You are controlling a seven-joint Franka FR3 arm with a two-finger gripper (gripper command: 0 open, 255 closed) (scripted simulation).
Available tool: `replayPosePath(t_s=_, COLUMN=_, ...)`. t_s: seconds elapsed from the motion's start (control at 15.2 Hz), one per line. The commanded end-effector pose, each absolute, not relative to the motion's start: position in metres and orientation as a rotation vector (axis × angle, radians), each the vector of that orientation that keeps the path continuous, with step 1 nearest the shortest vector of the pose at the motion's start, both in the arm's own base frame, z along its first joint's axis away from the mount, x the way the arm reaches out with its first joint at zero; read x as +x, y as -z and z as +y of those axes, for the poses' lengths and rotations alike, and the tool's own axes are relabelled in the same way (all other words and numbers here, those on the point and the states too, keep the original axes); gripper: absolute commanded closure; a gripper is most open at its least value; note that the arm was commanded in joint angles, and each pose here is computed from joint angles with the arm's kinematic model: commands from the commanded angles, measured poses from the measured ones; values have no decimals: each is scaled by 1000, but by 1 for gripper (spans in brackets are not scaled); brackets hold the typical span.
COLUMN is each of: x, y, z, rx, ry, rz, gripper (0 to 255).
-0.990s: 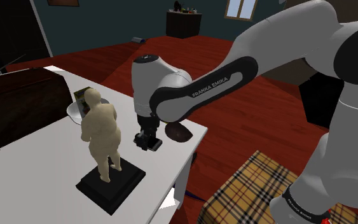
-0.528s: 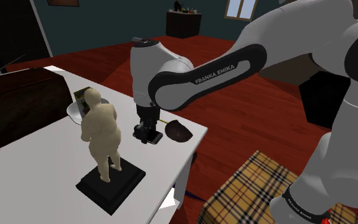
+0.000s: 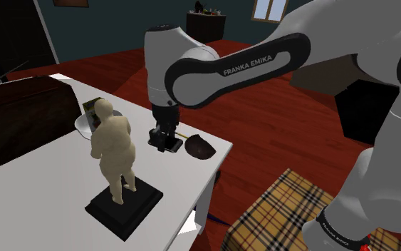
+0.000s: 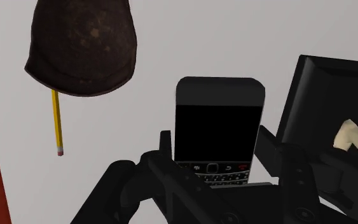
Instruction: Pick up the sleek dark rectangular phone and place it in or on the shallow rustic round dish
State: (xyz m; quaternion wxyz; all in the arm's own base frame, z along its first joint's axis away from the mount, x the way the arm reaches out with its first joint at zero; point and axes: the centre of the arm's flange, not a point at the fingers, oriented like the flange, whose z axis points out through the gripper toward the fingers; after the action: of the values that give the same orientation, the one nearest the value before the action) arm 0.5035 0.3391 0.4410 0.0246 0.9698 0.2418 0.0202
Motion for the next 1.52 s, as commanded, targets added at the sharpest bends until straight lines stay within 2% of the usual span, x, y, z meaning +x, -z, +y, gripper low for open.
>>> replayPosePath(t_s=0.0, x=504, y=-452, z=339, rx=3000, ry=-62, rz=748, gripper=255)
replayPosePath(t_s=0.79, x=478, y=-460, z=190, rx=3000, ry=-62, rz=748, gripper=255)
replayPosePath(t_s=1.45, x=478, y=-407, z=190, rx=3000, ry=-62, rz=748, gripper=255)
